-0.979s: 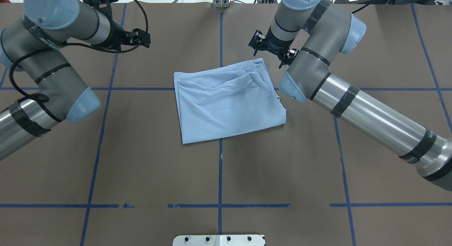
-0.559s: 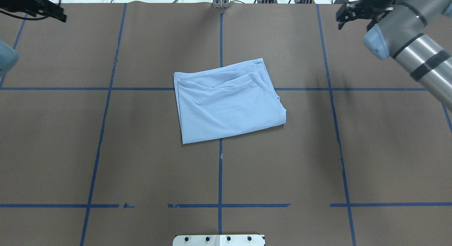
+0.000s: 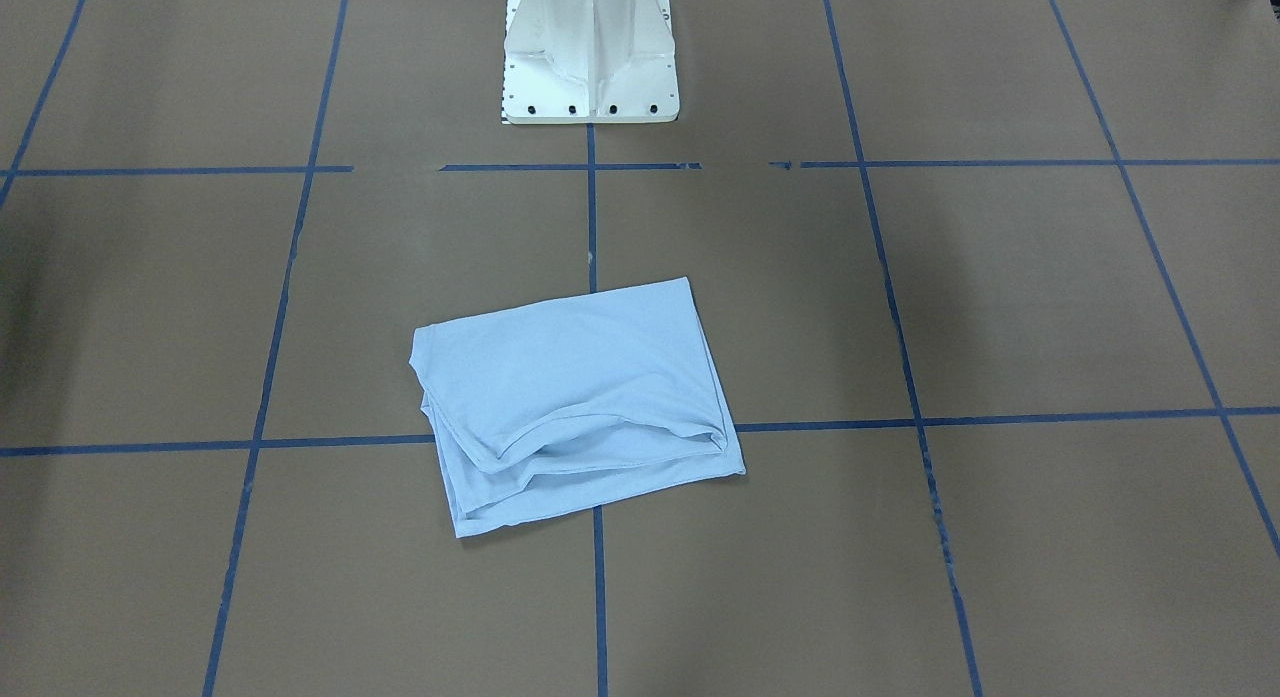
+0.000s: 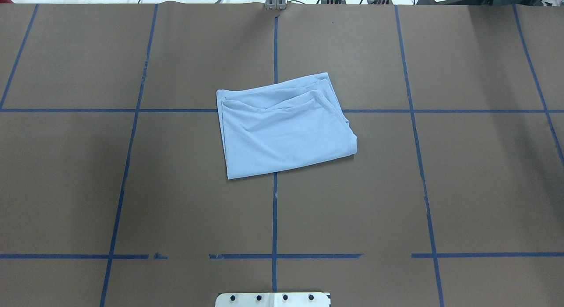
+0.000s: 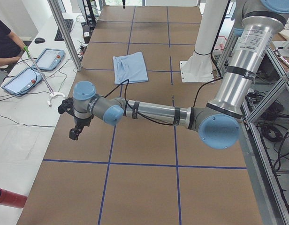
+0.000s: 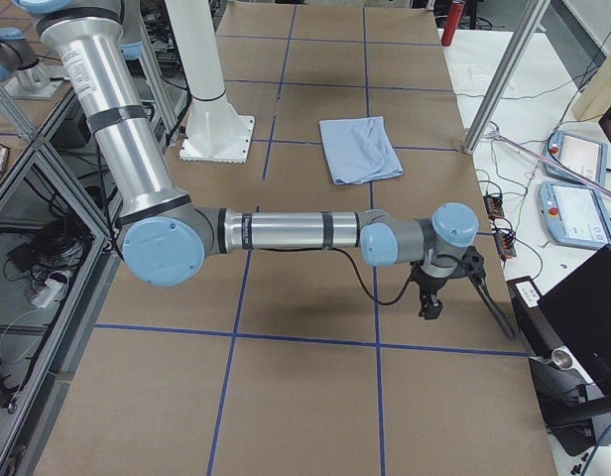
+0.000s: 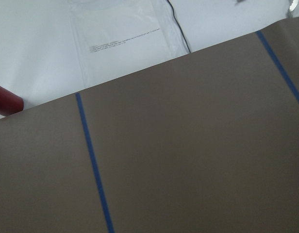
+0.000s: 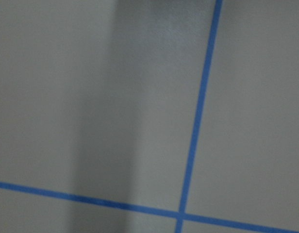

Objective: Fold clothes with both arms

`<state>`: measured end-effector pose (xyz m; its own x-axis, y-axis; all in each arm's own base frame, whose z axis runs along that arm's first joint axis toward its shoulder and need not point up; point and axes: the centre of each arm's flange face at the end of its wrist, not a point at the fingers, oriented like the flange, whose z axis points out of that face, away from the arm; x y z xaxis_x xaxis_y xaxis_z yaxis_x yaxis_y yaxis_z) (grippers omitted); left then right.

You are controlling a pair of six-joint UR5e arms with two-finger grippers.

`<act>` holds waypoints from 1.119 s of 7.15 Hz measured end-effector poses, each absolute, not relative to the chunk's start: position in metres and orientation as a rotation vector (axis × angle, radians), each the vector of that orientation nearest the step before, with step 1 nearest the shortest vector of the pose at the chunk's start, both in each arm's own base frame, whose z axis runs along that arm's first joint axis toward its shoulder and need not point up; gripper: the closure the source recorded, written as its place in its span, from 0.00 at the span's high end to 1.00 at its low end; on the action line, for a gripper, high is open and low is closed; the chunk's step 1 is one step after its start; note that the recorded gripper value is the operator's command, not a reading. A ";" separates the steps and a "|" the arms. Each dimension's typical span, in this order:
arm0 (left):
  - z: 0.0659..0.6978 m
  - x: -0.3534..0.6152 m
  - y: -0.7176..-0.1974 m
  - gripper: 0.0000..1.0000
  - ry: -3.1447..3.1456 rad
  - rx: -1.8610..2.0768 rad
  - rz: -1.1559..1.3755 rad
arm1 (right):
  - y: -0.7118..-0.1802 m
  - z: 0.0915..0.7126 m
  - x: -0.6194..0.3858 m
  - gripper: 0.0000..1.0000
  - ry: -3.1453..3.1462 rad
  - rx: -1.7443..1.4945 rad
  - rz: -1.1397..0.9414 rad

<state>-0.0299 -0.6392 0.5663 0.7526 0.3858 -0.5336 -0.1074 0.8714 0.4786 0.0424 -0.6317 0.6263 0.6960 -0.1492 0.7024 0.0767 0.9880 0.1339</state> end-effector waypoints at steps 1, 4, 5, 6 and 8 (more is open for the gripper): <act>0.590 -0.039 -0.618 1.00 0.700 0.425 0.314 | -0.602 0.647 0.067 1.00 -0.800 0.099 -0.134; 0.602 -0.054 -0.571 1.00 0.703 0.446 0.313 | -0.527 0.671 0.085 1.00 -0.777 0.095 -0.109; 0.603 -0.059 -0.564 1.00 0.691 0.435 0.295 | -0.511 0.665 0.086 1.00 -0.777 0.079 -0.037; 0.599 -0.062 -0.559 1.00 0.683 0.401 0.274 | -0.502 0.652 0.086 1.00 -0.782 0.063 0.054; 0.586 -0.064 -0.547 1.00 0.686 0.286 0.234 | -0.499 0.640 0.085 1.00 -0.788 0.049 0.132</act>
